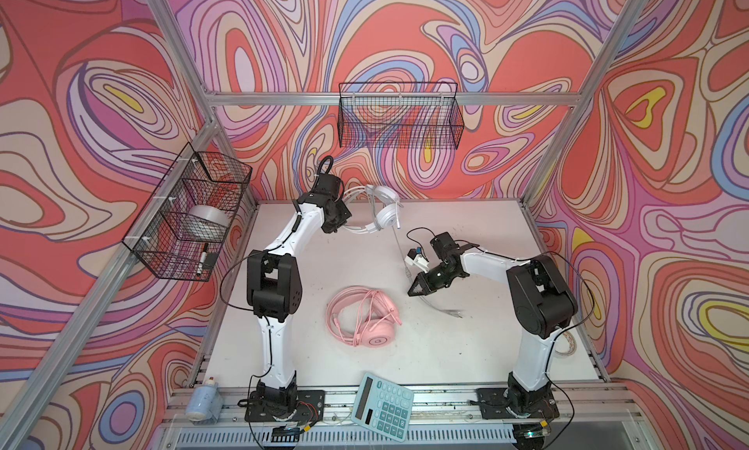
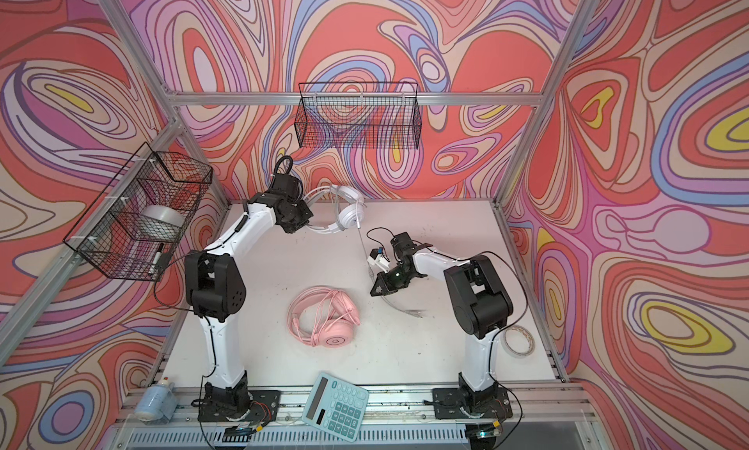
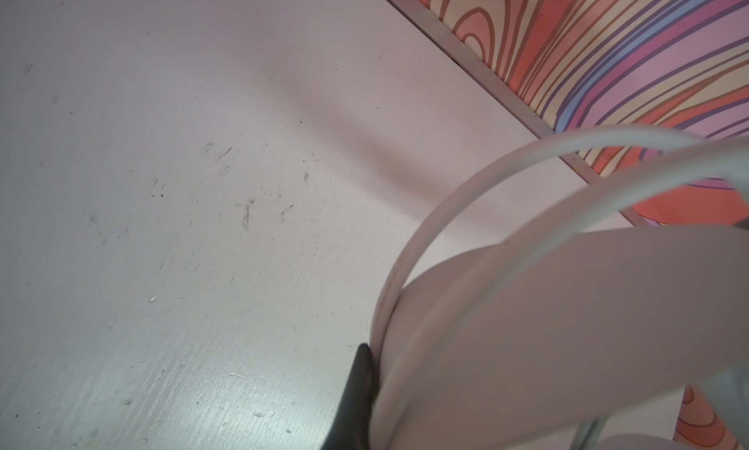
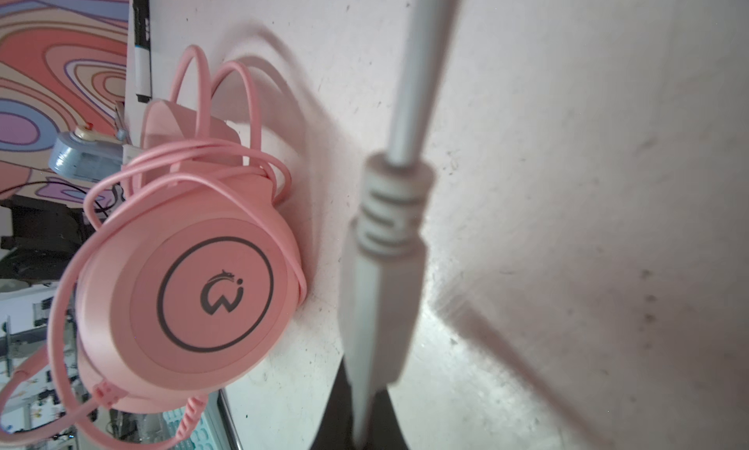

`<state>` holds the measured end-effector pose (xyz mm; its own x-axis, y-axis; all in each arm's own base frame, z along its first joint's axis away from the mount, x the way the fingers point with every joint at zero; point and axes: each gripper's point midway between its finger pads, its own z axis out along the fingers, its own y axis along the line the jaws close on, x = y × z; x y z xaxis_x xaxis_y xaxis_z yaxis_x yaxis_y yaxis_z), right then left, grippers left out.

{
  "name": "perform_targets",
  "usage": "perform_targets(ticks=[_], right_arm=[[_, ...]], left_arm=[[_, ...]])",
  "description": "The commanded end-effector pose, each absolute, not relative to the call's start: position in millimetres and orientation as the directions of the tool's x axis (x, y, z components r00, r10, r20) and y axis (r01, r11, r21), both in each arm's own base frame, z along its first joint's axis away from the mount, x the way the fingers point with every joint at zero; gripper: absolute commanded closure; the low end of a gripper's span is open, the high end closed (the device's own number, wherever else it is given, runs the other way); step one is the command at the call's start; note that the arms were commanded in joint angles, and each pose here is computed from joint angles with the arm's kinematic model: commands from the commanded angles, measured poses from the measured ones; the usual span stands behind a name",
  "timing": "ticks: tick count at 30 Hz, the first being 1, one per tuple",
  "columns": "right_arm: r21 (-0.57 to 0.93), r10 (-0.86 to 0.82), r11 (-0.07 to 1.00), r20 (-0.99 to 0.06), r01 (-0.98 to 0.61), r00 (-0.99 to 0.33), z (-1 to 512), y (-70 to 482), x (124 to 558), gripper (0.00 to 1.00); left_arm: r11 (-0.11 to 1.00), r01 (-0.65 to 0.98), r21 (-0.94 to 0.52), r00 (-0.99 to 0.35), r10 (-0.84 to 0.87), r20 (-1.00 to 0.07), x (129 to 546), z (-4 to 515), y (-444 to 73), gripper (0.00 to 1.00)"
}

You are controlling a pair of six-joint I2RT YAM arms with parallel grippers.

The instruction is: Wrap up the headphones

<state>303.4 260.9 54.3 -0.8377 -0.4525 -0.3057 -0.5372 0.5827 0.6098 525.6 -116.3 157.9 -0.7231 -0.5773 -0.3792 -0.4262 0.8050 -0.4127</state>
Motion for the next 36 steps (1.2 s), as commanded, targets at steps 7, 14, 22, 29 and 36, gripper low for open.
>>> perform_targets(ticks=[7, 14, 22, 29, 36], right_arm=[[0.458, -0.653, 0.523, -0.327, -0.719, -0.684, 83.8, 280.7, 269.6, 1.00], [0.425, -0.713, 0.437, -0.373, -0.792, -0.594, 121.2, 301.0, 267.5, 1.00], [0.419, -0.718, 0.348, -0.456, -0.839, -0.526, 163.6, 324.5, 277.9, 1.00], [0.378, -0.693, 0.298, -0.545, -0.877, -0.471, 201.3, 338.2, 291.9, 1.00], [0.303, -0.695, 0.294, -0.584, -0.906, -0.421, 219.6, 345.8, 312.5, 1.00]], left_arm=[[0.759, -0.469, -0.451, -0.654, -0.642, -0.400, 533.2, 174.9, -115.1, 1.00], [0.796, -0.458, -0.395, -0.680, -0.600, -0.421, 527.8, 170.6, -122.4, 1.00], [0.851, -0.447, -0.277, -0.726, -0.526, -0.443, 519.7, 162.1, -127.2, 1.00], [0.903, -0.390, -0.177, -0.777, -0.427, -0.462, 512.7, 156.7, -133.1, 1.00], [0.943, -0.314, -0.110, -0.828, -0.329, -0.454, 507.2, 149.6, -138.5, 1.00]])
